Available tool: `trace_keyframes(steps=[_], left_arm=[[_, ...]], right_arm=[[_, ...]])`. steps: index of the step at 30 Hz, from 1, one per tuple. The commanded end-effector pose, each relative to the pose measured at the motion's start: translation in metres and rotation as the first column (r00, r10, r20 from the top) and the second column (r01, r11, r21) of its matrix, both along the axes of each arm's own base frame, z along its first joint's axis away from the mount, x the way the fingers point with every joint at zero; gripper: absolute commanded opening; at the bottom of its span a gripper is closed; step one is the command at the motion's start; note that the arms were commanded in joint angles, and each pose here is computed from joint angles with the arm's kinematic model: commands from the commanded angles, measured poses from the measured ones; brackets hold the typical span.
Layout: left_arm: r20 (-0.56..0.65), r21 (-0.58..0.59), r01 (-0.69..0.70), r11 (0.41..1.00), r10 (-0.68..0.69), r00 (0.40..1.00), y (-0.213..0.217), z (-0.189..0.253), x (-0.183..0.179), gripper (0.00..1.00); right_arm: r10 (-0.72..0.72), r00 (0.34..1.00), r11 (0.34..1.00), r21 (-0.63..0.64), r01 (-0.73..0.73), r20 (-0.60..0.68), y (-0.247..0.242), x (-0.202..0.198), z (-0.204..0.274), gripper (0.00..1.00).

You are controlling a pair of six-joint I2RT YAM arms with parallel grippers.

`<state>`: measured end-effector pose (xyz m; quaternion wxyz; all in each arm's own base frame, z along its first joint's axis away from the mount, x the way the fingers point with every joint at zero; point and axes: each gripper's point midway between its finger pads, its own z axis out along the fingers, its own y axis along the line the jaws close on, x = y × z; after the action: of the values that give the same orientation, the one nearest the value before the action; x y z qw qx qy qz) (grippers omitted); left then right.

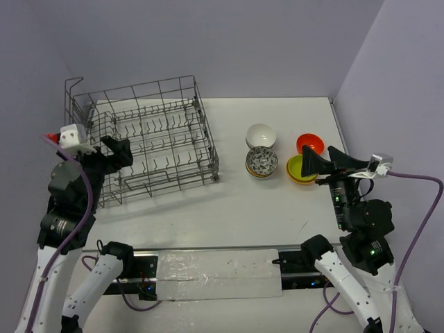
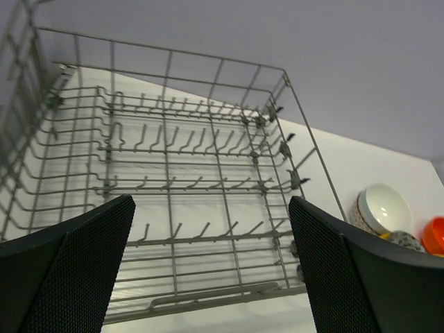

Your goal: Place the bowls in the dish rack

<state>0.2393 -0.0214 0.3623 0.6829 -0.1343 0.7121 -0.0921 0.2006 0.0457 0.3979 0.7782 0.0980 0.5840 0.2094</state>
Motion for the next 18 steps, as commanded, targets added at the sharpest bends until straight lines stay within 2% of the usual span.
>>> trace_keyframes(steps=[1,4,5,10,13,18], left_arm=[[0.004,-0.002,0.158,0.987,-0.158,0.987,-0.033,0.015,0.016,0.99],[-0.029,-0.031,0.221,0.975,-0.222,0.975,-0.050,0.016,0.031,0.99],[-0.029,-0.043,0.254,0.966,-0.255,0.966,-0.058,0.017,0.034,0.99],[-0.014,-0.100,0.353,0.930,-0.356,0.934,-0.095,0.027,0.054,0.99],[-0.058,-0.091,0.427,0.900,-0.433,0.900,-0.139,0.019,0.058,0.99],[-0.123,-0.031,0.463,0.886,-0.464,0.878,-0.202,0.008,0.072,0.99]], right_arm=[[0.091,0.995,0.996,0.003,-0.091,-0.046,0.020,0.005,-0.015,1.00],[0.116,0.986,0.993,0.001,-0.117,-0.122,0.029,0.012,-0.031,1.00],[0.099,0.982,0.995,0.035,-0.095,-0.158,0.027,0.017,-0.036,1.00],[0.062,0.961,0.998,0.040,-0.053,-0.271,0.027,0.030,-0.064,1.00],[0.029,0.936,0.998,0.056,-0.010,-0.351,0.026,0.038,-0.083,1.00],[-0.085,0.867,0.991,0.047,0.124,-0.491,0.012,0.051,-0.115,1.00]])
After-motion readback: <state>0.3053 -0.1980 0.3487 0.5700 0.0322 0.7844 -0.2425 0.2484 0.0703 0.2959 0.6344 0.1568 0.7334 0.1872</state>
